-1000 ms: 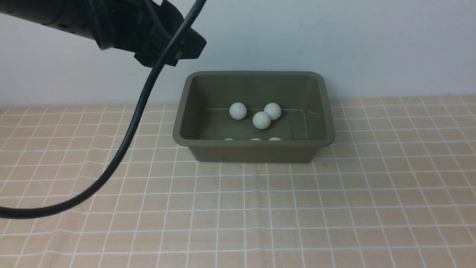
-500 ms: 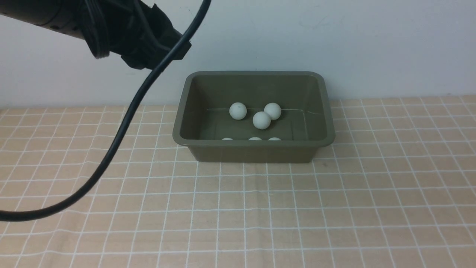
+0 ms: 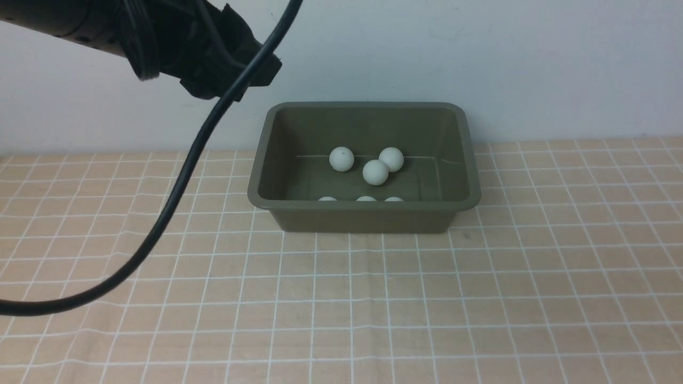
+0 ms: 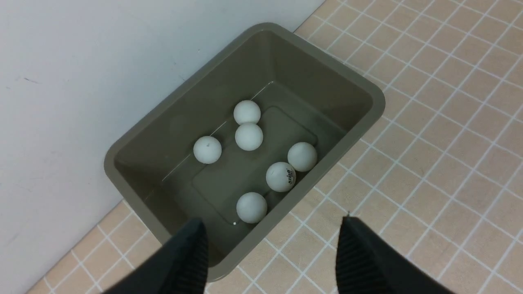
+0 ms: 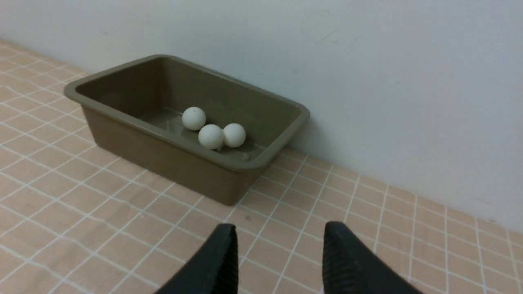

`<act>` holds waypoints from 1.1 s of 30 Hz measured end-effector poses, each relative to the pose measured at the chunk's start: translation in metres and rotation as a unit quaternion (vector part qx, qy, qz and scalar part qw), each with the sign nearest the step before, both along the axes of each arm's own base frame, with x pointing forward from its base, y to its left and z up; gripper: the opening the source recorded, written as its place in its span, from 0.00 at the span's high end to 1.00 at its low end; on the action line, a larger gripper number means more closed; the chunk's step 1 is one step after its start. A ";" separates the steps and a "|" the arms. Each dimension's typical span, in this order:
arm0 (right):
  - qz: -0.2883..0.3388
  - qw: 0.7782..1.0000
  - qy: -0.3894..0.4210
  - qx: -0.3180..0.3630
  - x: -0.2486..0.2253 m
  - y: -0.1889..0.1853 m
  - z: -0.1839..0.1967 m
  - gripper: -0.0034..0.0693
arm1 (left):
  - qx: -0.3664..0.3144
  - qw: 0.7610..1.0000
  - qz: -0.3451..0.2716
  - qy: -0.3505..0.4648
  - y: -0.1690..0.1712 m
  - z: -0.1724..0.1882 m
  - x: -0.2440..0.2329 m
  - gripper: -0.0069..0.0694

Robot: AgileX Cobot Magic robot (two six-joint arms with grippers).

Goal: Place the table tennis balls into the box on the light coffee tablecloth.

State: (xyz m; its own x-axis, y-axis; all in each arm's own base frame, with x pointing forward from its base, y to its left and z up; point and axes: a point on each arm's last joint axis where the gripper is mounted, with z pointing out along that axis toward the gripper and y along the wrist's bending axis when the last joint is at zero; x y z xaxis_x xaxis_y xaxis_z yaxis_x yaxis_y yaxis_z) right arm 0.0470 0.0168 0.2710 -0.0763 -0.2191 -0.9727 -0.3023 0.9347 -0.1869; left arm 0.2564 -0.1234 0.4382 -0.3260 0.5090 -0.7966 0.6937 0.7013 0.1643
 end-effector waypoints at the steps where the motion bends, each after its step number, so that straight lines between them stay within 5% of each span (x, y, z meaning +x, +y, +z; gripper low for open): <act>1: 0.001 1.000 -0.003 0.006 0.001 0.000 -0.002 0.60 | -0.001 1.000 0.000 0.000 0.000 0.000 0.000 0.45; 33: 0.012 0.994 0.100 0.031 0.002 0.004 -0.035 0.62 | -0.047 0.999 -0.011 0.015 -0.006 0.003 -0.003 0.45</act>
State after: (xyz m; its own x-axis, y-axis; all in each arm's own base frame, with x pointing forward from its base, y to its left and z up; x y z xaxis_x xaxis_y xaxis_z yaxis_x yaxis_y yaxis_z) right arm 0.0486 0.0211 0.2364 -0.2652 -0.1643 -0.9501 -0.3510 0.9342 -0.0636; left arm 0.2537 -0.1296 0.4411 -0.3391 0.4400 -0.8315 0.7132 0.6966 0.0778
